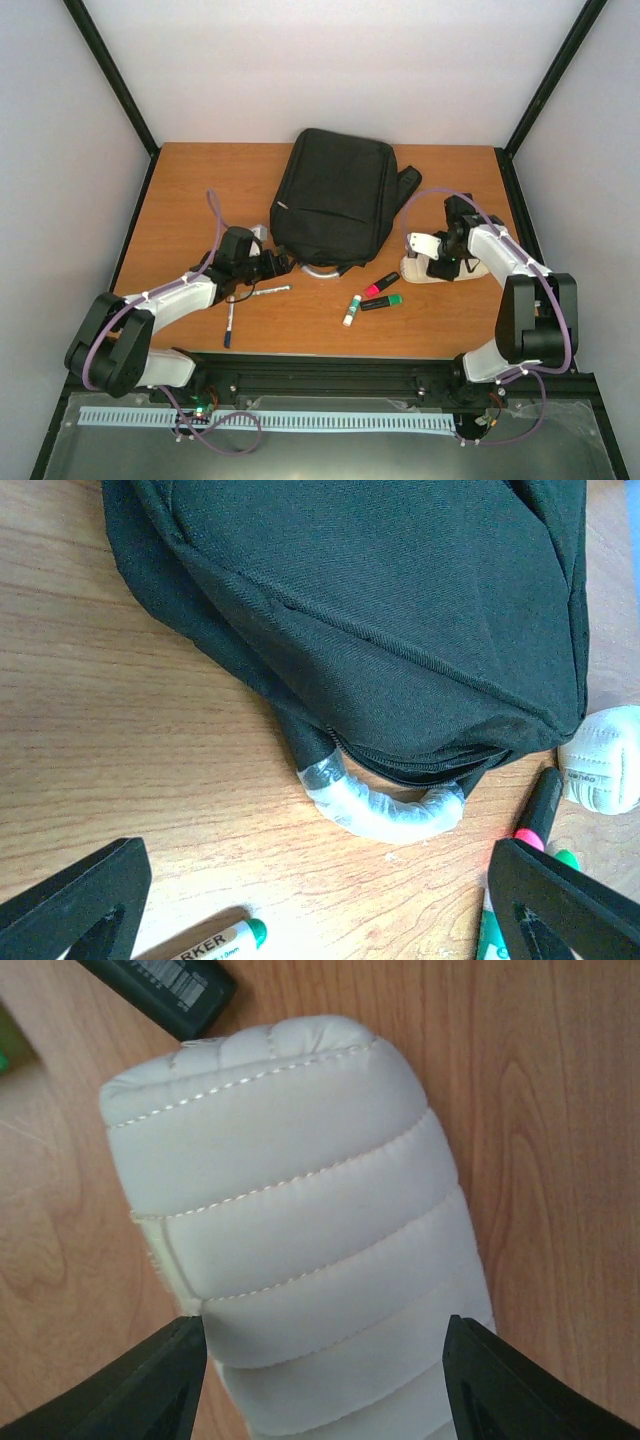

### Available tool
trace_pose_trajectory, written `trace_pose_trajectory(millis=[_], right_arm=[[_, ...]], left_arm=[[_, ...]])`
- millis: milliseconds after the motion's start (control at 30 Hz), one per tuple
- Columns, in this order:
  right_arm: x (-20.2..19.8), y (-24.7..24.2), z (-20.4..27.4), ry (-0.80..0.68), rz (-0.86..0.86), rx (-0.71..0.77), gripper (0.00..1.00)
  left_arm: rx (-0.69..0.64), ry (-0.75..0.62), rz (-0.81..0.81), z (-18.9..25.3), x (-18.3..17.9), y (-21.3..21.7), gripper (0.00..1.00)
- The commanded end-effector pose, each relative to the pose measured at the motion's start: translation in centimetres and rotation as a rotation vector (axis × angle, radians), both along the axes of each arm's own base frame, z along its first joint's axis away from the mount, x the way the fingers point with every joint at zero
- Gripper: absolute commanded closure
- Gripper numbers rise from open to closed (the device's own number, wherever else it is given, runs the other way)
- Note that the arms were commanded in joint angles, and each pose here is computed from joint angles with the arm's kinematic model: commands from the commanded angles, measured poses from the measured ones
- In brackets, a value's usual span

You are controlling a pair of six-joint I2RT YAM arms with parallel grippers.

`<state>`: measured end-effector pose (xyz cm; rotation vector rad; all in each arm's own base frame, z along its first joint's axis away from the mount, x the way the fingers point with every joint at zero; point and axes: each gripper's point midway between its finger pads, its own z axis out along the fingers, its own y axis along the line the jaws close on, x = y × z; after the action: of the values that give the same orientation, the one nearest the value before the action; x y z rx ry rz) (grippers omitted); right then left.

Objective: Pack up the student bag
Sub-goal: Pick up the stationery from the center of the board.

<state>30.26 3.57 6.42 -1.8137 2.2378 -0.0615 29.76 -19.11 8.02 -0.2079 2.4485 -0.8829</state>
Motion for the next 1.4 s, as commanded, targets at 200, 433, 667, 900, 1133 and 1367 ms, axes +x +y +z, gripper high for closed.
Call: trace_pose_trajectory(millis=[200, 433, 667, 900, 1133, 1367], right_arm=[[-3.0, -1.5, 1.1, -0.007, -0.026, -0.027, 0.35], [-3.4, -3.0, 0.3, -0.031, -0.019, -0.066, 0.37], [-1.6, -3.2, -1.2, -0.1, 0.001, -0.082, 0.28], [0.9, -3.7, -2.2, -0.181, 0.002, -0.115, 0.29], [2.6, -3.6, -1.3, -0.243, 0.001, -0.109, 0.34], [2.5, -3.2, 1.0, -0.251, 0.009, -0.087, 0.32]], left_arm=[[-0.019, -0.038, 0.005, 1.3, 0.3, 0.2, 0.05], [-0.028, -0.041, 0.002, 1.6, 0.4, 0.0, 0.05], [-0.032, -0.035, 0.003, 1.4, 0.3, 0.0, 0.05], [-0.026, -0.031, 0.001, 1.3, 0.4, 0.0, 0.05], [-0.025, -0.025, -0.002, 1.1, 0.3, 0.0, 0.05], [-0.021, -0.035, 0.006, 1.4, 0.2, 0.3, 0.05]])
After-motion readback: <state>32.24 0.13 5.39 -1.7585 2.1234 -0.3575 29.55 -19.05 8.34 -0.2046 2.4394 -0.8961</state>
